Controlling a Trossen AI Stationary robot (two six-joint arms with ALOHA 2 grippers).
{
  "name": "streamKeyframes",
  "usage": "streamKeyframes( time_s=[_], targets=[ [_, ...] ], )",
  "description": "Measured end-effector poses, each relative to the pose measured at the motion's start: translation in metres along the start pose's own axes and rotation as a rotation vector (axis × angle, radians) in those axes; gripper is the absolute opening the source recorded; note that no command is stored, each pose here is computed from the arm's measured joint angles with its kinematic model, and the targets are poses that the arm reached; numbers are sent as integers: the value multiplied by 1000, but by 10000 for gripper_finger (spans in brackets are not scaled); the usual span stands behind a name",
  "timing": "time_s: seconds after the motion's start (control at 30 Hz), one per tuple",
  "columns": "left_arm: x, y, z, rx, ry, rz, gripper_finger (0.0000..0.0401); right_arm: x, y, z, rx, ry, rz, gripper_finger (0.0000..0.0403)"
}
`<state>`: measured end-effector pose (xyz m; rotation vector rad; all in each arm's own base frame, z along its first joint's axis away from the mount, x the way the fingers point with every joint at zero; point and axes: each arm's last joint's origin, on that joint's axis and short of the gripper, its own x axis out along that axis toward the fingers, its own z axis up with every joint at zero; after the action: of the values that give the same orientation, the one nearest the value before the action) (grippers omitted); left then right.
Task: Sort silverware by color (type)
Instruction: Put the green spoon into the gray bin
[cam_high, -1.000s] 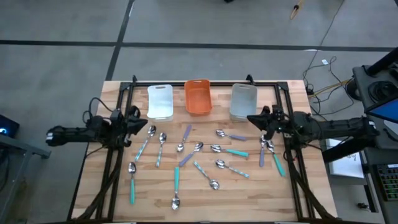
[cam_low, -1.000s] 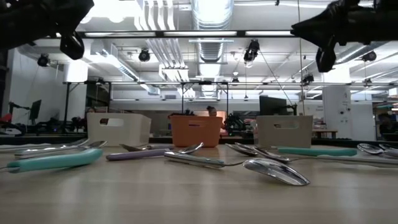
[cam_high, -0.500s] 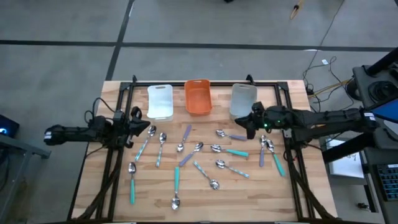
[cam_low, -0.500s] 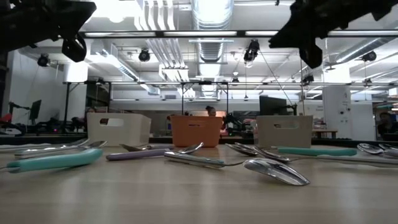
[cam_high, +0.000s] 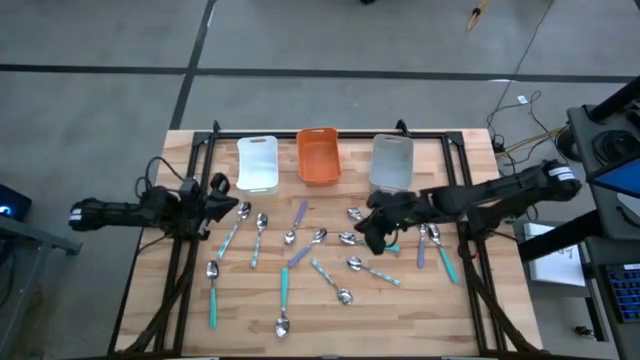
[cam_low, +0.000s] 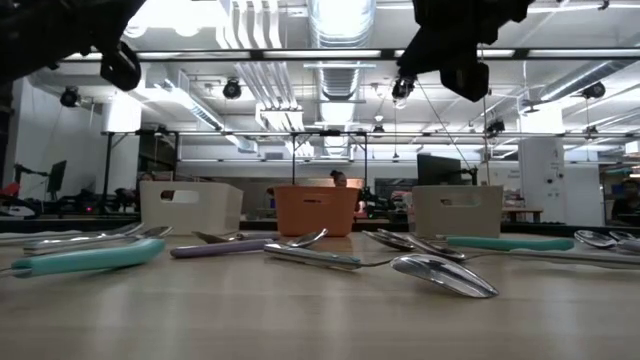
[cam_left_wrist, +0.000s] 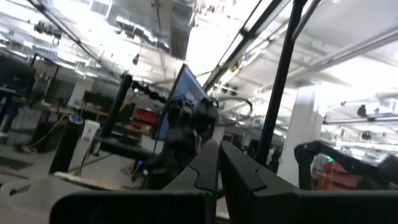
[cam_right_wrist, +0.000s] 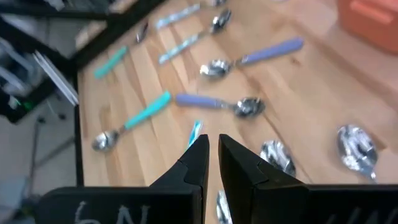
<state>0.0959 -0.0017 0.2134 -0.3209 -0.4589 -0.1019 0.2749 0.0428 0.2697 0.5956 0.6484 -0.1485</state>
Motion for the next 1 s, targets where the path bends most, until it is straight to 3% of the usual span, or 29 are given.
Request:
streamKeyframes(
  time_s=[0.37,0.57,0.67,0.83,1.0],
  targets=[
    [0,-1,2,-41,-19,-5,0,41,30,-14,-168,317,-171,28],
    [-2,-4,19,40,-211,1,0,62,36,-21,-226,443,-252,28],
    [-5,-7,27,160,-301,4,0,73,36,-23,-264,484,-273,28],
    [-6,-8,30,278,-333,16,0,88,39,-23,-336,511,-269,28],
    [-3,-8,27,243,-301,-28,0,96,43,-20,-353,509,-261,28]
  ],
)
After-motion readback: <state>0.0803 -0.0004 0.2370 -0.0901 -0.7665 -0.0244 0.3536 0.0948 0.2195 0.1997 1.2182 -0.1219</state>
